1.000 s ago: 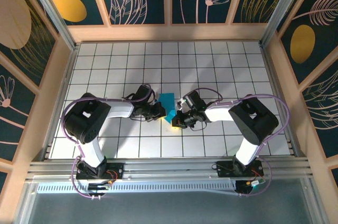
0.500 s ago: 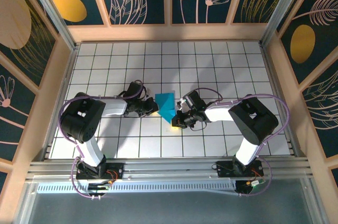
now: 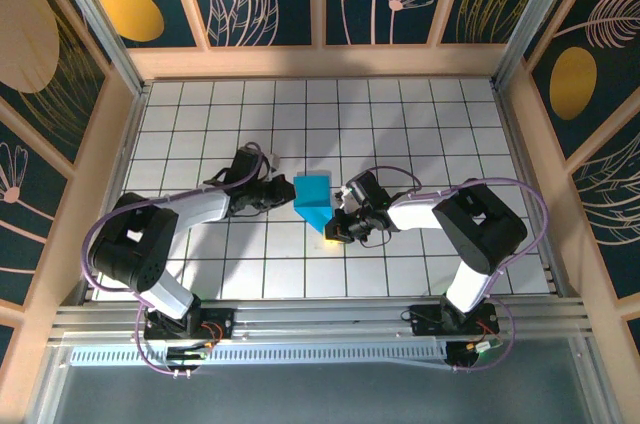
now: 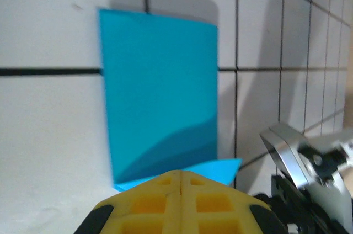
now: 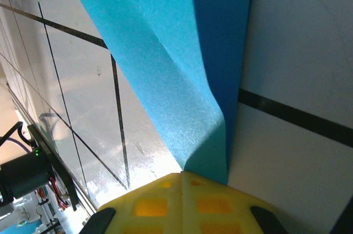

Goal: Fold a paper plane with a square sheet of paper (fold left side to right side)
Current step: Third fold the triangle at the center of the table.

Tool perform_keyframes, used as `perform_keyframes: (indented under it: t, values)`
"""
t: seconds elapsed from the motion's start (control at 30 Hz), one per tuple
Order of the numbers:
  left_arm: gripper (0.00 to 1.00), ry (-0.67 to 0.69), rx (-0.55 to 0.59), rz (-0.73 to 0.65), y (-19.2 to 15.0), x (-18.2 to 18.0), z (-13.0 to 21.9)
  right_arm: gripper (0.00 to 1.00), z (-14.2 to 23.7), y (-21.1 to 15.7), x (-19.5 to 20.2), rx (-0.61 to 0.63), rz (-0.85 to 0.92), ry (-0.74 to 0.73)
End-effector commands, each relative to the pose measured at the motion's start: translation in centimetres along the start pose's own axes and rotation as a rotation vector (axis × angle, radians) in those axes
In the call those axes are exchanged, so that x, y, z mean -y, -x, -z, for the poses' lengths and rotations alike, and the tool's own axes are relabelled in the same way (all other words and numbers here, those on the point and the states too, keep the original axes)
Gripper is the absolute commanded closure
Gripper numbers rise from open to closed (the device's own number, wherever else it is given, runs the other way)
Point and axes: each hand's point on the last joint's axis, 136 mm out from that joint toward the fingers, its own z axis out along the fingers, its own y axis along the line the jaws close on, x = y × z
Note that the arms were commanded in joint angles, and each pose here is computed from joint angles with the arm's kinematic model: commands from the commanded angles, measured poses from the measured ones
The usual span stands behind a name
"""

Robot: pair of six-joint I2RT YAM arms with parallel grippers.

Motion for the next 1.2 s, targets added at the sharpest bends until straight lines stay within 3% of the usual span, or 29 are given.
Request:
perform_keyframes:
  t: [0.0,0.27,0.67,0.97,1.17]
  values:
    - [0.95,-0.067,-0.089,-0.058,-2.5,2.3,-1.3,1.0,-0.8,-3.7,6.0,-0.098,-0.136,-0.212]
    - [0.95,-0.049,-0.118,-0.06,-3.1,2.2,-3.1,1.0,-0.7,-3.7,5.9,-0.101,-0.136,-0.214]
    - [0.95,0.134,-0.182,-0.038,-4.4,-2.6,-5.0,1.0,-0.7,-2.9,4.6,-0.084,-0.126,-0.18]
    - [1.0,0.163,-0.195,-0.022,-4.7,-3.5,-5.3,1.0,0.8,0.6,-2.7,0.008,-0.079,0.045]
    - [1.0,0.173,-0.194,-0.024,-4.7,-3.7,-5.3,1.0,1.7,2.4,-4.9,0.054,-0.041,0.061]
